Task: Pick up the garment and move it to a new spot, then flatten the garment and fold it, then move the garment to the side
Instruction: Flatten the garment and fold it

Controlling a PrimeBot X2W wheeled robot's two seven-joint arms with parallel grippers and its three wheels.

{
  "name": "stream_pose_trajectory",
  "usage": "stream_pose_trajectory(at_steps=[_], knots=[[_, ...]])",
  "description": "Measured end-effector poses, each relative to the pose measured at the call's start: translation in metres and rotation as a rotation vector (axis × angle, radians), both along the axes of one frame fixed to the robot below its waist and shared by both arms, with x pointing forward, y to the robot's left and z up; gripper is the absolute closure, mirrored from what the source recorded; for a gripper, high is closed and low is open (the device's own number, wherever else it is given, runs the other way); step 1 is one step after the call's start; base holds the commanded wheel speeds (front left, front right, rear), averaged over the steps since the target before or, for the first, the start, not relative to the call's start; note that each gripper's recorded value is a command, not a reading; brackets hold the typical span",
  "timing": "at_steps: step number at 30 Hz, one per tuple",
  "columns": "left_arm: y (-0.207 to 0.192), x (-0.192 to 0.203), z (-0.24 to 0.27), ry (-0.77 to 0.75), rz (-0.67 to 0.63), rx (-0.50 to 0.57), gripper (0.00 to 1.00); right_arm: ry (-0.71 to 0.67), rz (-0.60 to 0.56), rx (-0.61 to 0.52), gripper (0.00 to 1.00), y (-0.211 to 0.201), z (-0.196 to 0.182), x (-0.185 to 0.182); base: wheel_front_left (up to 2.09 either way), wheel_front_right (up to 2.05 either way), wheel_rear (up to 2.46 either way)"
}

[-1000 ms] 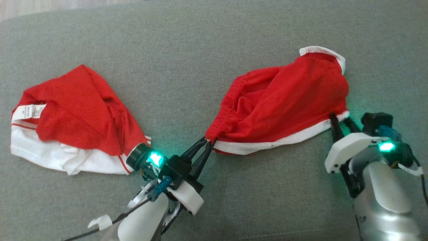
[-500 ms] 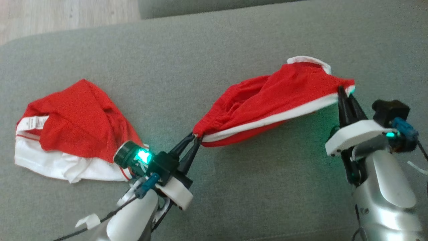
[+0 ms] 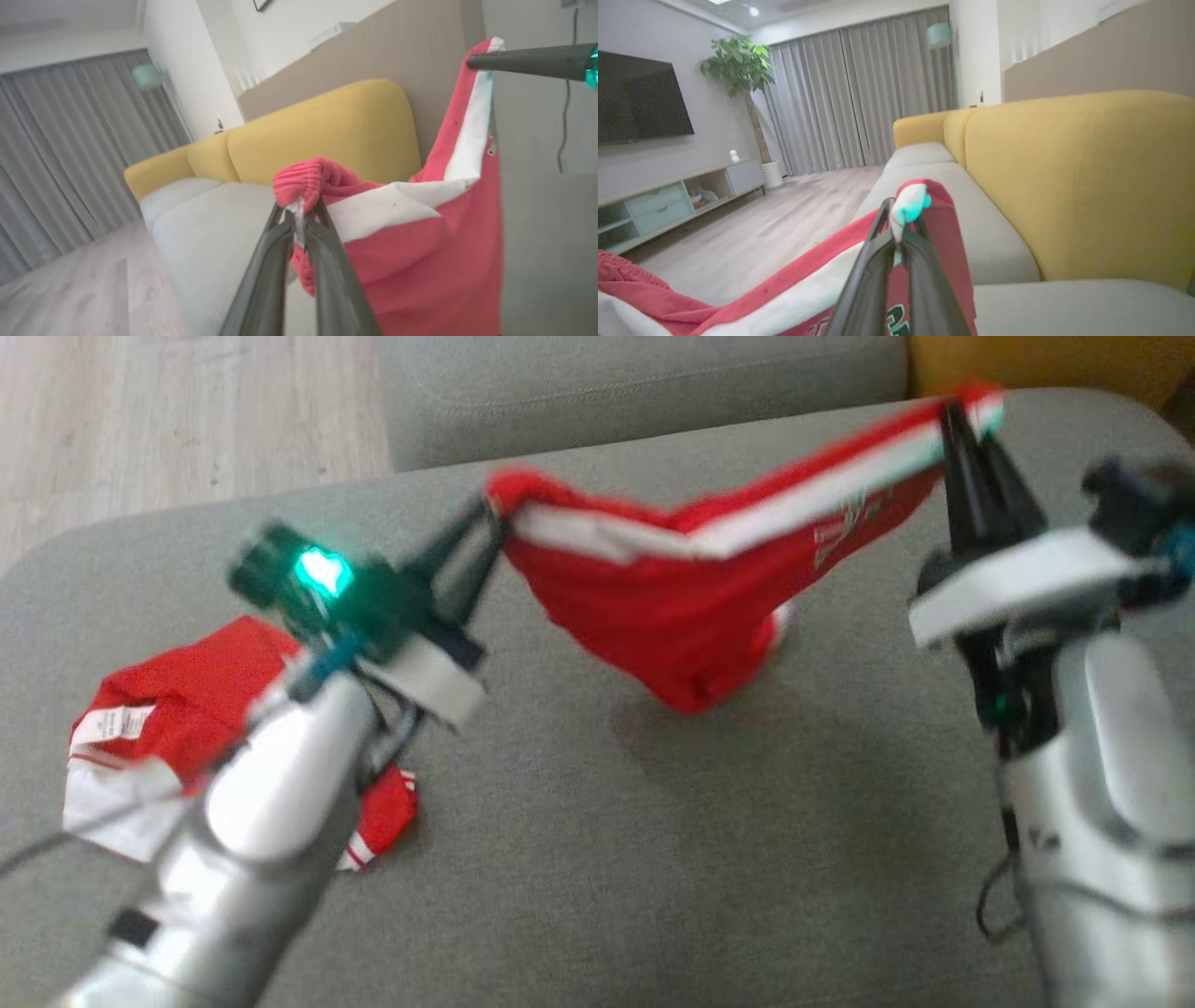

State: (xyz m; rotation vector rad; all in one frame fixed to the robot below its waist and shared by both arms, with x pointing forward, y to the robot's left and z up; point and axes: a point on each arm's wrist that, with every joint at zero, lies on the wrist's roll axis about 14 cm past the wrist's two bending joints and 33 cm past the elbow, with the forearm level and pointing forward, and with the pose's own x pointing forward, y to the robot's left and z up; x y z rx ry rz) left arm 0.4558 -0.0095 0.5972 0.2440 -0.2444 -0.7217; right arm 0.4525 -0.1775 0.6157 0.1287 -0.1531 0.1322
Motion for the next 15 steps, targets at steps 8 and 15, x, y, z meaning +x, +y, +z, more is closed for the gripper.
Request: stream_pose_trajectory(at_steps=[8,15], knots=[[0.012,0.017,0.095,-0.182,0.038,-0.019,1.00,-0.210,0.036,-0.046,1.00,0.008,0.101,0.007,0.00,0.00,0.00],[0.023,0.014,0.081,-0.125,0.060,-0.015,1.00,-0.093,0.029,0.013,1.00,0.002,0.064,0.013,0.00,0.00,0.00]])
